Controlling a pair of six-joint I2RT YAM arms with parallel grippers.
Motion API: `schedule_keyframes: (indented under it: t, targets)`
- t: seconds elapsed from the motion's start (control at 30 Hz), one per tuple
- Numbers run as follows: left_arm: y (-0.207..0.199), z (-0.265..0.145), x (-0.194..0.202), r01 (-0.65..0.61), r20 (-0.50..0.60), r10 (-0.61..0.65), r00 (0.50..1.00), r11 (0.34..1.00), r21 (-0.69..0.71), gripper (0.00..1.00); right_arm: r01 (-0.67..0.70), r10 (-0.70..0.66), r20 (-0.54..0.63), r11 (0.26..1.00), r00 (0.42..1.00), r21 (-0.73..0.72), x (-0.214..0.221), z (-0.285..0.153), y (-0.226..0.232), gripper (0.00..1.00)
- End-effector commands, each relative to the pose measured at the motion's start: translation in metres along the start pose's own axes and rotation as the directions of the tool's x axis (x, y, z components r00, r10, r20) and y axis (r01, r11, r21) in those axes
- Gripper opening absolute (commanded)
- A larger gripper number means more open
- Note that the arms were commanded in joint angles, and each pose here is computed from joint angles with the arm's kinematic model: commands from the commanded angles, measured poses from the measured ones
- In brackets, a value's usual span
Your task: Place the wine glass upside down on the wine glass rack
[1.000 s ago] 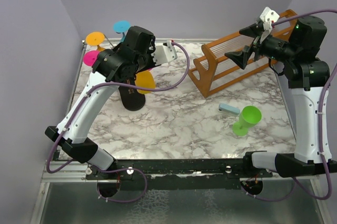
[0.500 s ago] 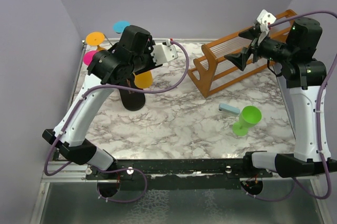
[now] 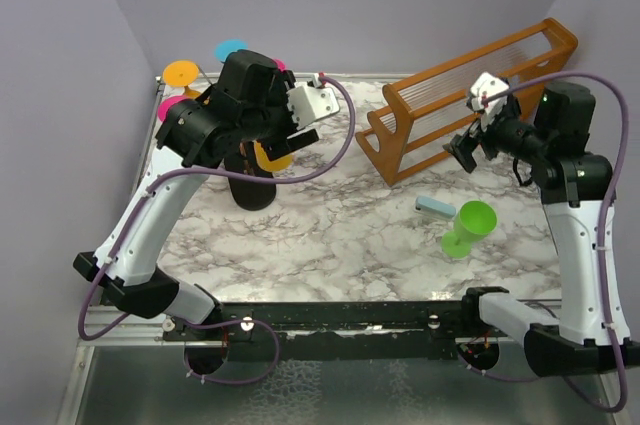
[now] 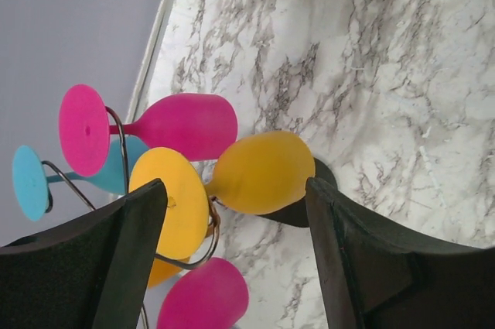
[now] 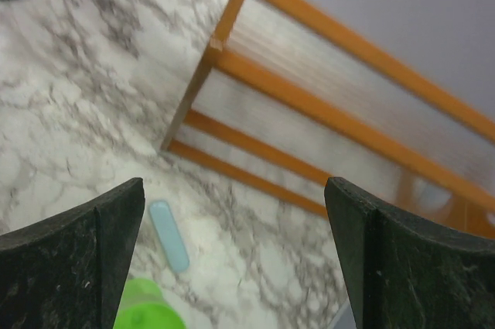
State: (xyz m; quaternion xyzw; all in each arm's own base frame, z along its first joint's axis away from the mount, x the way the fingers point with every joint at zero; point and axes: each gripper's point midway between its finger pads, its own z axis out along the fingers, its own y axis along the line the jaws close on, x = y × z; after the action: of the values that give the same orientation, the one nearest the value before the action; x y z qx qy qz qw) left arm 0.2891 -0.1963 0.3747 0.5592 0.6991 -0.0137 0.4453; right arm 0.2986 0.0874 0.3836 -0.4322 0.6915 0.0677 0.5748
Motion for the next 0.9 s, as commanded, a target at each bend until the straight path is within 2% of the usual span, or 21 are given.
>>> schedule_keyframes:
  t: [0.0,0.07,0.1,0.33,0.53,0.87]
  targets:
    - [0.002,-0.005,-0.019,0.049,0.082,-0.050,0.995,0.999,0.006,0.83,-0.016,0.032,-0.304,0.998,0.952,0.054,0.094,-0.019,0.017,0.99]
    - [0.009,-0.006,-0.023,0.072,0.094,-0.071,0.993,0.997,-0.012,0.97,-0.052,0.069,-0.376,0.997,0.924,0.055,0.123,-0.025,0.029,0.98]
    - [0.013,-0.007,-0.024,0.083,0.098,-0.081,0.992,0.996,-0.023,0.99,-0.072,0.088,-0.407,0.996,0.909,0.055,0.135,-0.027,0.035,0.97]
    - [0.034,-0.003,-0.019,0.138,0.092,-0.131,0.987,0.988,-0.076,0.99,-0.130,0.179,-0.565,0.983,0.806,0.127,0.188,-0.047,0.049,0.92]
    - [0.041,-0.004,-0.012,0.157,0.082,-0.149,0.985,0.983,-0.094,0.99,-0.166,0.262,-0.670,0.965,0.695,0.205,0.222,-0.060,0.049,0.81]
    - [0.044,0.001,-0.007,0.165,0.066,-0.159,0.985,0.982,-0.094,0.99,-0.251,0.312,-0.708,0.949,0.633,0.193,0.239,-0.055,0.061,0.59]
